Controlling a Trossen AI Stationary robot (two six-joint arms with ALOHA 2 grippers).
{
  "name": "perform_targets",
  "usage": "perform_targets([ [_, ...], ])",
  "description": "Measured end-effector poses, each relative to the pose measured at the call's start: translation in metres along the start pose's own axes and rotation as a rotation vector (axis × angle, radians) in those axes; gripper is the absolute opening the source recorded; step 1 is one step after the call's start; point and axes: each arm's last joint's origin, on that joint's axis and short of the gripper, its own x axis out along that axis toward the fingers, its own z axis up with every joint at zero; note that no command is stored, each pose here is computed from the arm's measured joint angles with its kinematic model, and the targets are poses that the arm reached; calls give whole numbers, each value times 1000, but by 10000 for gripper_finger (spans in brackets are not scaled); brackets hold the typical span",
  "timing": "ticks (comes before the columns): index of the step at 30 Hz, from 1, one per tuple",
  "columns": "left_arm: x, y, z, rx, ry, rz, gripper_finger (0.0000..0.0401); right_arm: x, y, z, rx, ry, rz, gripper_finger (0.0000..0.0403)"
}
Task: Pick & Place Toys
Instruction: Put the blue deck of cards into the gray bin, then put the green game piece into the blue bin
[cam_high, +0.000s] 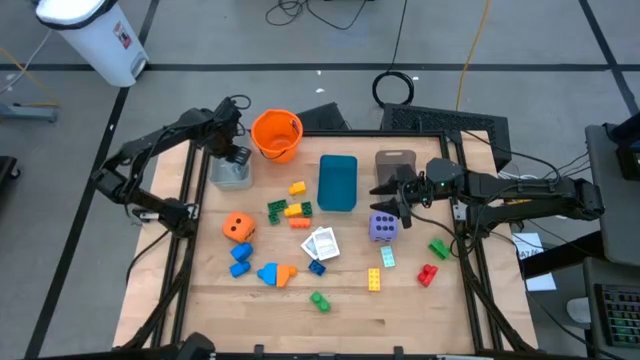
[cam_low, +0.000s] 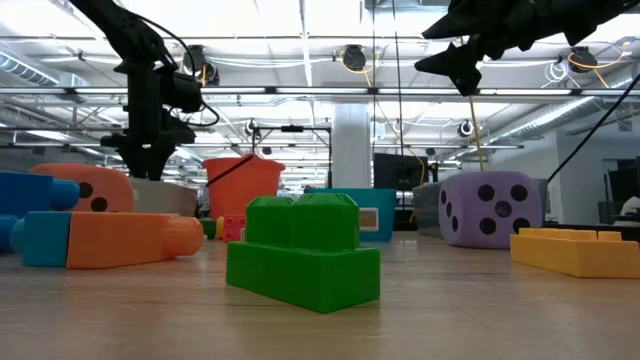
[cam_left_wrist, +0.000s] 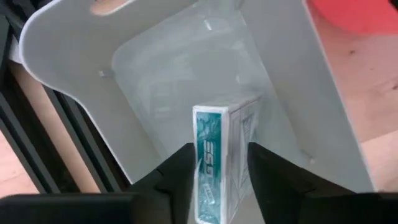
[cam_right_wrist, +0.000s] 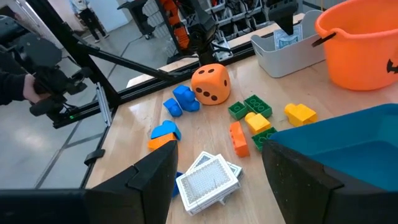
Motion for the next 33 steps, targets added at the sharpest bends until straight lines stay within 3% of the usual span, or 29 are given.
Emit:
perform_targets([
  [8, -24, -1, 11, 14, -56, -11, 201, 0, 0, 0, -35, 0, 0, 226],
  [18, -79, -3, 28, 46, -142, -12, 183, 0, 0, 0, -59, 0, 0, 226],
  [24, -110, -11, 26, 79, -289, -224, 167, 0, 0, 0, -60, 0, 0, 226],
  [33, -169, -32, -8, 111, -775, -625, 144, 0, 0, 0, -59, 0, 0, 226],
])
